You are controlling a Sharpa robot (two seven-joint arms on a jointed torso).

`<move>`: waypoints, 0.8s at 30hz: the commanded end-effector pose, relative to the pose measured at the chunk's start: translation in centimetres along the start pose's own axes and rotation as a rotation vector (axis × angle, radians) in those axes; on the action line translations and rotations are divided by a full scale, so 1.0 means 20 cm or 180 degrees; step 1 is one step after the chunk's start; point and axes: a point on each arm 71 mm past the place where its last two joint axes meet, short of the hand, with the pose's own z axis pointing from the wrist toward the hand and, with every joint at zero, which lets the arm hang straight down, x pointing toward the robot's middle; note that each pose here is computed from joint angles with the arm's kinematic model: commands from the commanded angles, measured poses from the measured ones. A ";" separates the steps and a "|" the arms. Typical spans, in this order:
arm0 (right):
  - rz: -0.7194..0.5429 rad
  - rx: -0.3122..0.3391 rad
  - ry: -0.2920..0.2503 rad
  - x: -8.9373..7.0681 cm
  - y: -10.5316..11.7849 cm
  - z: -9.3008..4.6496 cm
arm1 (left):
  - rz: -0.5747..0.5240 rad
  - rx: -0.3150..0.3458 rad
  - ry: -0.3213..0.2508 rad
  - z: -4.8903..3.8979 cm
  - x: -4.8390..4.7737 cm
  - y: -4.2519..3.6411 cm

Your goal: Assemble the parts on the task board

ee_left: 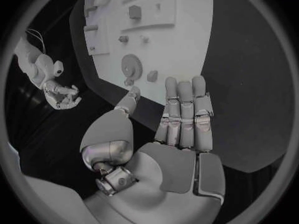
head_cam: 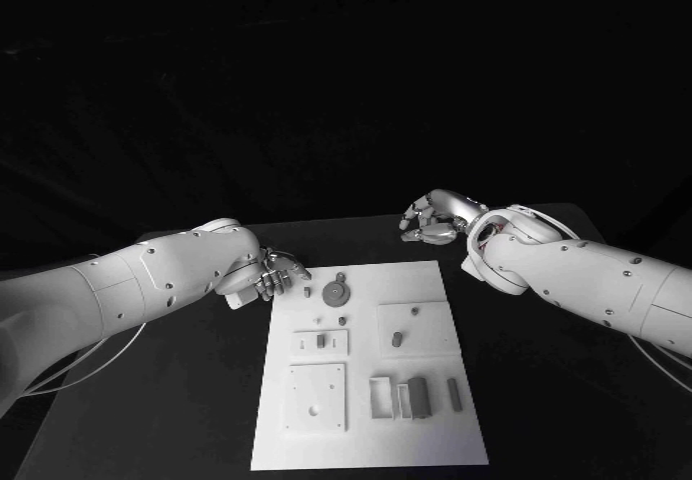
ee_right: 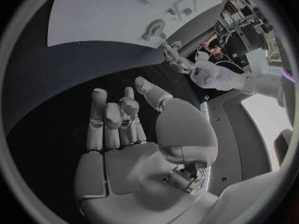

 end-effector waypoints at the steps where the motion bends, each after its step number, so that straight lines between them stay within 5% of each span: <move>1: 0.0007 -0.0002 0.0040 0.01 0.00 0.00 | 0.0119 0.0105 0.0060 0.008 0.013 -0.030; 24: 0.0011 -0.0013 0.0056 0.02 0.01 0.01 | 0.0290 0.0140 0.0228 0.039 0.084 -0.074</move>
